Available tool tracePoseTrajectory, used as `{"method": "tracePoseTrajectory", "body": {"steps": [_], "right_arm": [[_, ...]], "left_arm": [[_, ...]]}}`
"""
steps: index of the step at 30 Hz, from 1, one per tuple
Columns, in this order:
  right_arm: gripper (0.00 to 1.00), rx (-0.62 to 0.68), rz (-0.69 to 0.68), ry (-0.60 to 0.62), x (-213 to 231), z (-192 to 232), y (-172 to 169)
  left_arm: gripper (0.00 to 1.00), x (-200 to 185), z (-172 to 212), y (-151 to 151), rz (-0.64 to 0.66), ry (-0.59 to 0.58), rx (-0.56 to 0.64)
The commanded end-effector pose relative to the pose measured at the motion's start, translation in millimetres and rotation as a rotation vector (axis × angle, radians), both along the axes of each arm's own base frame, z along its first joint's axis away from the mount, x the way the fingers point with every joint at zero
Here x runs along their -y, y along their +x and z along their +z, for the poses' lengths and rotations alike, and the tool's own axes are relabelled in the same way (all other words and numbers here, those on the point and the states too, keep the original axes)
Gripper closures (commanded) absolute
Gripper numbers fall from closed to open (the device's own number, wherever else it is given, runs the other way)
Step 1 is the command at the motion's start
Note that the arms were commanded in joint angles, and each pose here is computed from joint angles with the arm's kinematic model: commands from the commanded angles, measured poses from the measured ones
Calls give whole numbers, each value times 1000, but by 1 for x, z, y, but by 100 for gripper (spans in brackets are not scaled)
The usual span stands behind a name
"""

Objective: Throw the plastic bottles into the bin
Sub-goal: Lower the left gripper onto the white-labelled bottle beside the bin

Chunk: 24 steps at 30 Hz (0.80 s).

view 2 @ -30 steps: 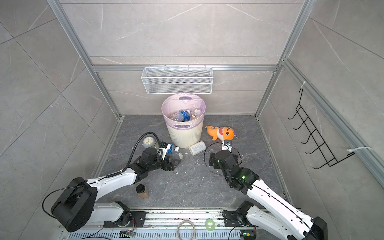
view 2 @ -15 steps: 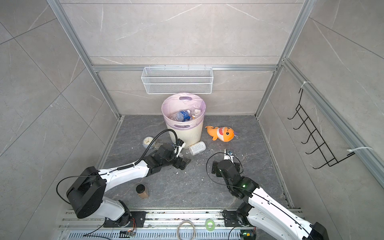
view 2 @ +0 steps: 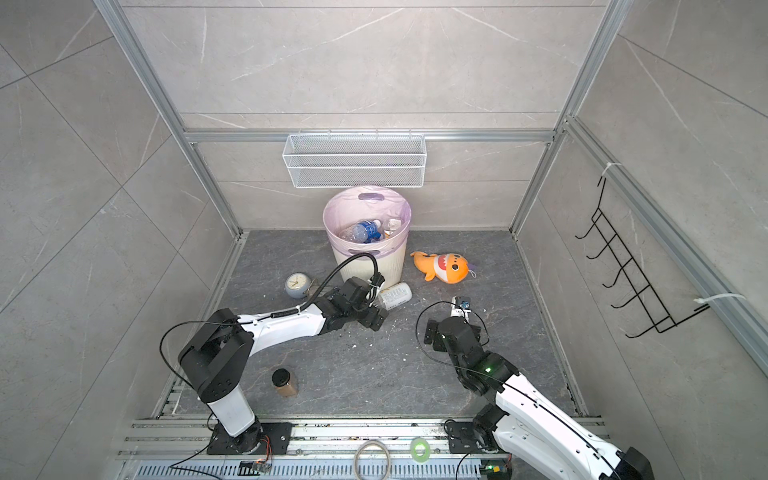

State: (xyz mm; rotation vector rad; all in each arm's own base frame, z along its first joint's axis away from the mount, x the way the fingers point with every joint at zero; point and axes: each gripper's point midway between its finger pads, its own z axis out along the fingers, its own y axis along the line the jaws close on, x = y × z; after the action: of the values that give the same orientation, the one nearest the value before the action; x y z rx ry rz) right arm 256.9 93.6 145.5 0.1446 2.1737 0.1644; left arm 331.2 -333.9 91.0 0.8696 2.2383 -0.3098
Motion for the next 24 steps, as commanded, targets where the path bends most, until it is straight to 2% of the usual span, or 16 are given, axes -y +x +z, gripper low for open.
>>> {"method": "tracePoseTrajectory", "body": {"steps": [1,11,17,24], "right_arm": [[0,-25,17,67,-7,-7,2],[0,-75,-5,148,3,-16,9],[0,-97,-11,188,6,-21,12],[0,-122,-8,219,5,-26,14]], "left_arm": [[1,4,2,10,-12,69,55],[6,18,-24,20,-29,168,74],[11,30,-31,14,-64,192,82],[10,44,-28,17,-60,211,113]]}}
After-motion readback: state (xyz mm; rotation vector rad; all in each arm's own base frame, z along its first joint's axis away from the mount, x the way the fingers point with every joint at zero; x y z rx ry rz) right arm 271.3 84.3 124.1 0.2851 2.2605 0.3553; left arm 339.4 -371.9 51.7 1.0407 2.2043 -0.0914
